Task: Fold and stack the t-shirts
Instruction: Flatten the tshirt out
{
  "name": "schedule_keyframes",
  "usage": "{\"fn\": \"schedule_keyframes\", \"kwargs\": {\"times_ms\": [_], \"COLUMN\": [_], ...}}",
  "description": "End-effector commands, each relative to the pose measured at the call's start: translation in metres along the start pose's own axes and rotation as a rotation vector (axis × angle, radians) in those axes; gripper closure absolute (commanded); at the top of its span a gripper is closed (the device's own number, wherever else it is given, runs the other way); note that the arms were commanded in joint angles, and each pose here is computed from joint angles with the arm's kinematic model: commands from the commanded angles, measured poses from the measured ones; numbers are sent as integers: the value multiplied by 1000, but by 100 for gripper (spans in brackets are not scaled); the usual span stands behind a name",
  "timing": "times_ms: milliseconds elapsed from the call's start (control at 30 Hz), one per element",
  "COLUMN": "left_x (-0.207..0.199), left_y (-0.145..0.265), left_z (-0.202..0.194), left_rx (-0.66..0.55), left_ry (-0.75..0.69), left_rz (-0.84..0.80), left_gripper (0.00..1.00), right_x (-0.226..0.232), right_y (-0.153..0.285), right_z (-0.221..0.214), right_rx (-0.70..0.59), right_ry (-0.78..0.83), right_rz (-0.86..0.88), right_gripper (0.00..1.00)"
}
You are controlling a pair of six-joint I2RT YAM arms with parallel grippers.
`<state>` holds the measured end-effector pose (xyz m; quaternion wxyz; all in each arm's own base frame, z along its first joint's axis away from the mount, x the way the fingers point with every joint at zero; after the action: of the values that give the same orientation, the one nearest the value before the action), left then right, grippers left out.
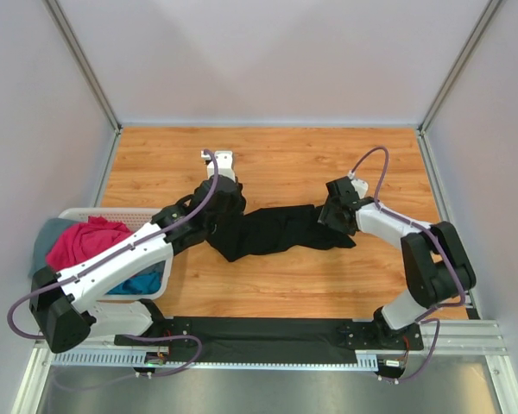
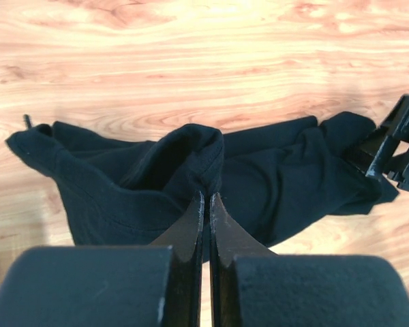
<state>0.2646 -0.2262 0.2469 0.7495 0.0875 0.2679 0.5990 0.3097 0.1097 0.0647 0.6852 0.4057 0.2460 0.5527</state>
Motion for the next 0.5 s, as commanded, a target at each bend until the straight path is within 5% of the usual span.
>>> {"fn": "schedule_keyframes", "kwargs": {"times_ms": [0,67,100,333,467], "left_x": [11,21,25,46,21], "left_y": [3,2,1,-24,-32], "left_z": [7,5,7,67,131], "left_rx": [-59,-57,-63,-111,-217], "left_ry": [4,11,13,75,-76], "left_rz": [45,94,108,76,-22], "left_gripper": [100,100,100,100,100], "right_x": [-1,-6,-8,-30,-62], "right_y": [-16,-10,-6,43,85], "right_z": [19,30,36,128,198], "right_rx": [-51,-83,-103,-285,-423], "right_ry": [-28,-31,-35,-102,-187], "right_rz": [-48,-88,-95,-89,-58], "right_gripper": [37,69,97,100,100]}}
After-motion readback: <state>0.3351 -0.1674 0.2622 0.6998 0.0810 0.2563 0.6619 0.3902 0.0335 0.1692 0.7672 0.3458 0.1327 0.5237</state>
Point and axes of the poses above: each gripper's point midway between its finger pads, its own y axis back along the fingers, its own x axis along the line the jaws close on, z = x × y, the point moved 3 cm from there along y, back along the fingers, and after that the axes turned 6 degrees about y, right-handed, at the moved point
